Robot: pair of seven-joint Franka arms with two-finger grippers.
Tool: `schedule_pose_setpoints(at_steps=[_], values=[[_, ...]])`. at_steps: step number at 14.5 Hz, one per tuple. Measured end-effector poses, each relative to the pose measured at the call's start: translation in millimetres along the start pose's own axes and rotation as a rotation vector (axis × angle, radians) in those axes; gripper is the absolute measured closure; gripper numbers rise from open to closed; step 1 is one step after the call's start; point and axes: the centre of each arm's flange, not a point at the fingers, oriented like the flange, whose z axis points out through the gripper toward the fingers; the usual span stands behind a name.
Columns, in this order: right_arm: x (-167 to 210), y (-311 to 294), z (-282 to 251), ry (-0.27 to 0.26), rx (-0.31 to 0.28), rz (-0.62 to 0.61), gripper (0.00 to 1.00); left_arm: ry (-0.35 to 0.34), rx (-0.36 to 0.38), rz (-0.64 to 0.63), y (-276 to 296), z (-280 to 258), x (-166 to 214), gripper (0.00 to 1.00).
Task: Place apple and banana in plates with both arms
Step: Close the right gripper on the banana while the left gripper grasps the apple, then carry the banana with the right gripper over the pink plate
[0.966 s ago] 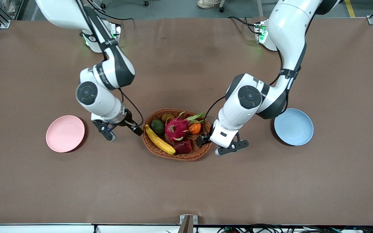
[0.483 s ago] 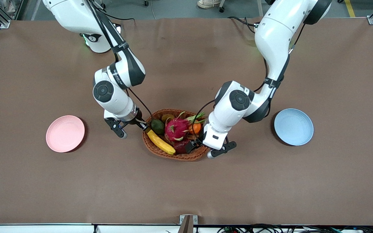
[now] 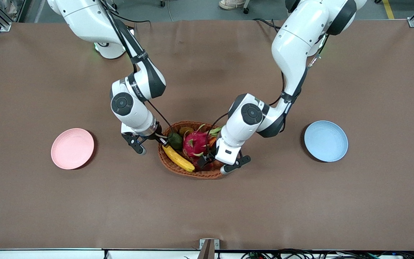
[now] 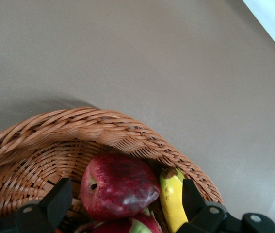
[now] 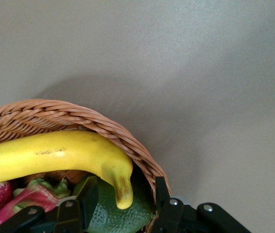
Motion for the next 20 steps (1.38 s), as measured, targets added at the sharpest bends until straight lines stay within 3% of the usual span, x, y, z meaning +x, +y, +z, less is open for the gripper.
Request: schedule_pose_setpoints(at_steps=[1, 4, 5, 11, 17, 20], values=[[0, 0, 0, 0.0, 0.0, 0.0, 0.48, 0.004, -0.004, 0.0, -2, 4, -1, 0.0], [0, -1, -1, 0.002, 0.004, 0.0, 0.82, 0.005, -0.006, 0.002, -7, 18, -6, 0.0], [0, -2, -2, 0.003, 0.008, 0.0, 0.87, 0.004, -0.004, 0.004, -8, 22, -8, 0.0], [4, -5, -16, -0.002, 0.001, 0.003, 0.87, -0.008, 0.012, 0.01, -14, 37, -17, 0.0], [27, -12, -115, -0.069, -0.06, 0.003, 0.87, -0.002, 0.005, 0.012, -20, 49, -21, 0.0], [69, 6, -158, -0.106, -0.089, -0.077, 0.87, -0.001, 0.003, 0.013, -19, 49, -22, 0.05]])
